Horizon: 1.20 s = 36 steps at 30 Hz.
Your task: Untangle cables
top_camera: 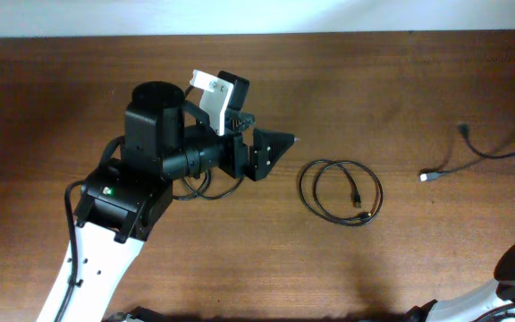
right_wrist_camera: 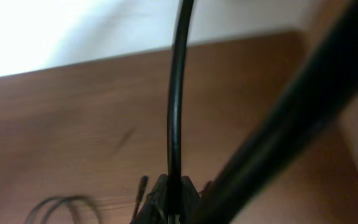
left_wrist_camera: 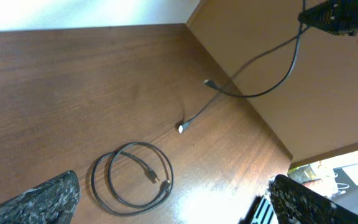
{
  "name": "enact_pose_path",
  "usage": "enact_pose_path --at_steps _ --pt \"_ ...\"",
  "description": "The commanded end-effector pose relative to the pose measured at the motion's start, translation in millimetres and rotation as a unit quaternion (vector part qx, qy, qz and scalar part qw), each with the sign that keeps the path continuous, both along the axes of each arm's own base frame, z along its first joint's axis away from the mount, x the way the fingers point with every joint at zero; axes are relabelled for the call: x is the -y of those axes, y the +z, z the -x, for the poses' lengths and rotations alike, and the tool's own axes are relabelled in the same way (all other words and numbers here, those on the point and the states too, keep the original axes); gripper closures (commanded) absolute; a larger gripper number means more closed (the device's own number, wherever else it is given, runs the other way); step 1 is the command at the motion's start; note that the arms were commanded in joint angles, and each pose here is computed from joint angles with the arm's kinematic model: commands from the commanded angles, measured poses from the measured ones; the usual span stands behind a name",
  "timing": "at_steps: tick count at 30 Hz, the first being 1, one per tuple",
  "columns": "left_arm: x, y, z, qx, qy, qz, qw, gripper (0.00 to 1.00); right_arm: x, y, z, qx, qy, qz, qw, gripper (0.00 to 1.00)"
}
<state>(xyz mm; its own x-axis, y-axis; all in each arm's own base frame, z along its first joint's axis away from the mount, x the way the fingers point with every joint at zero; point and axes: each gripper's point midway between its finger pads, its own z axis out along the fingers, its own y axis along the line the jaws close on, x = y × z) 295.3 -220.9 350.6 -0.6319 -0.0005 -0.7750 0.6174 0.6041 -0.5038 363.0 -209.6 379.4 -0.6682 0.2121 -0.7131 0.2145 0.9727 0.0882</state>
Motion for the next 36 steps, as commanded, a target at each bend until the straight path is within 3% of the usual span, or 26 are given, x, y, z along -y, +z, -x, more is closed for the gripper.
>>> enact_pose_path --at_steps 1,8,15,18,19,20,24,26,27,29,34,36 --pt "-3 -1 1 -0.004 0.005 -0.004 1.000 0.01 70 -20 28 -0.056 -0.238 0.018 0.970 0.96" --pt "-3 -1 1 -0.005 0.005 -0.004 1.000 0.01 124 -121 13 -0.157 -0.287 -0.036 0.944 0.96" --pt "-3 -1 1 -0.005 0.005 -0.004 1.000 0.01 179 -249 41 -0.258 -0.326 -0.127 0.900 0.95" --pt "-3 -1 2 -0.005 0.005 -0.004 1.000 0.01 184 -281 48 -0.258 -0.322 -0.192 0.891 0.78" --pt "-3 -1 1 -0.005 0.005 -0.004 1.000 0.01 187 -281 50 -0.252 -0.324 -0.199 0.890 0.66" --pt "-3 -1 1 -0.005 0.005 -0.004 1.000 0.01 187 -281 49 -0.243 -0.322 -0.207 0.891 0.37" --pt "-3 -1 2 -0.005 0.005 -0.004 1.000 0.01 171 -274 31 -0.201 -0.274 -0.270 0.901 0.31" --pt "-3 -1 2 -0.005 0.005 -0.004 1.000 0.01 146 -260 10 -0.168 -0.177 -0.294 0.924 0.10" --pt "-3 -1 2 -0.005 0.005 -0.004 1.000 0.01 138 -251 4 -0.157 -0.156 -0.295 0.930 0.06" --pt "-3 -1 2 -0.005 0.005 -0.004 1.000 0.01 126 -224 -5 -0.139 -0.127 -0.269 0.945 0.01" --pt "-3 -1 2 -0.005 0.005 -0.004 1.000 0.01 95 -136 -6 -0.105 -0.122 -0.173 0.972 0.01" --pt "-3 -1 2 -0.005 0.005 -0.004 1.000 0.01 103 -124 12 -0.135 -0.202 -0.123 0.962 0.01"
